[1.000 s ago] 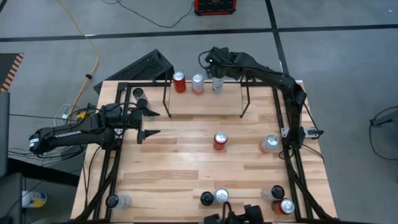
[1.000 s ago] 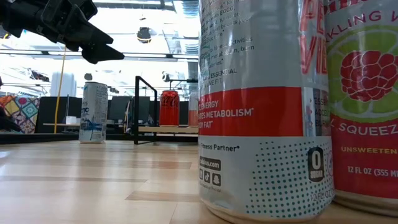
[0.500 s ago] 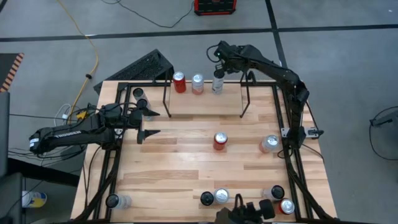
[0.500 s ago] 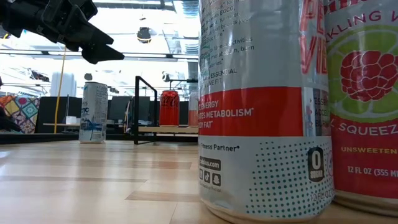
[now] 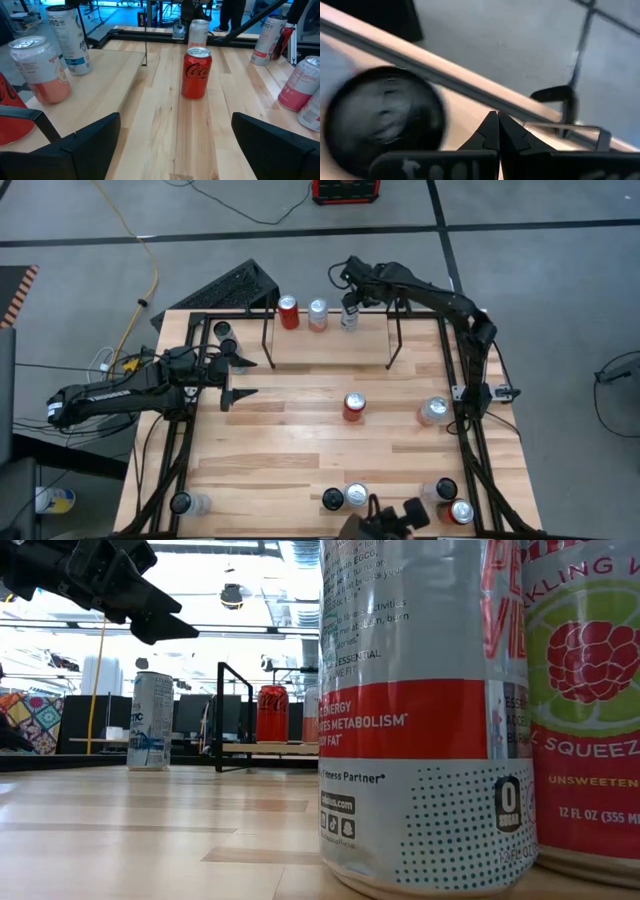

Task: Place canned beverage on shelf
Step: Put the top right white blue soda can on the shelf

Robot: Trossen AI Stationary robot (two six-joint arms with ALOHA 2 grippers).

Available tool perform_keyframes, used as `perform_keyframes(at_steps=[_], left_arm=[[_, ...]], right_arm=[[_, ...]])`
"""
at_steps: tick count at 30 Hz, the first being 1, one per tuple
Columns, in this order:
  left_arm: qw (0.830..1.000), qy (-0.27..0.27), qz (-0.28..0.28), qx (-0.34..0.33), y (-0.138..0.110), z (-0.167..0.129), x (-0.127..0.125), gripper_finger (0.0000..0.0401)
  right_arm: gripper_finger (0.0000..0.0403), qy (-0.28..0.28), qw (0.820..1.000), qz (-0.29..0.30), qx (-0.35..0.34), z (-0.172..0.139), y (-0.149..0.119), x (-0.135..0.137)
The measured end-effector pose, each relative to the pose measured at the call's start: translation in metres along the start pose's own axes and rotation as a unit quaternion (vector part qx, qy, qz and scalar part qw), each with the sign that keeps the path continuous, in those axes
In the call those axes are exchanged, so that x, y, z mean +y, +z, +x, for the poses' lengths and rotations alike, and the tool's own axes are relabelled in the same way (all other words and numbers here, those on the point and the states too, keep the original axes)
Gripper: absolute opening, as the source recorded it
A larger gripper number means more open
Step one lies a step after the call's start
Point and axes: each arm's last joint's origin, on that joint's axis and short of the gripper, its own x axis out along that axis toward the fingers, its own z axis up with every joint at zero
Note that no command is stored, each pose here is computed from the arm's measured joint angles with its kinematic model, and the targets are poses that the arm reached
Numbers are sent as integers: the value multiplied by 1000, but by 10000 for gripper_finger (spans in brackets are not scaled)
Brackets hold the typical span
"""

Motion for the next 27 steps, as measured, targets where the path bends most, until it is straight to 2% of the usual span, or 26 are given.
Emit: perform_keyframes(at_steps=[6, 18, 27], left_arm=[[1000, 0, -2, 0, 0, 0, 0, 369], [1000, 0, -2, 0, 0, 0, 0, 369], [1000, 0, -2, 0, 0, 0, 0, 369]], right_arm=[[19, 5, 1000, 0, 1, 0, -2, 3], [19, 55, 998, 9, 10, -7, -9, 20], [20, 52, 998, 10, 15, -7, -9, 19]])
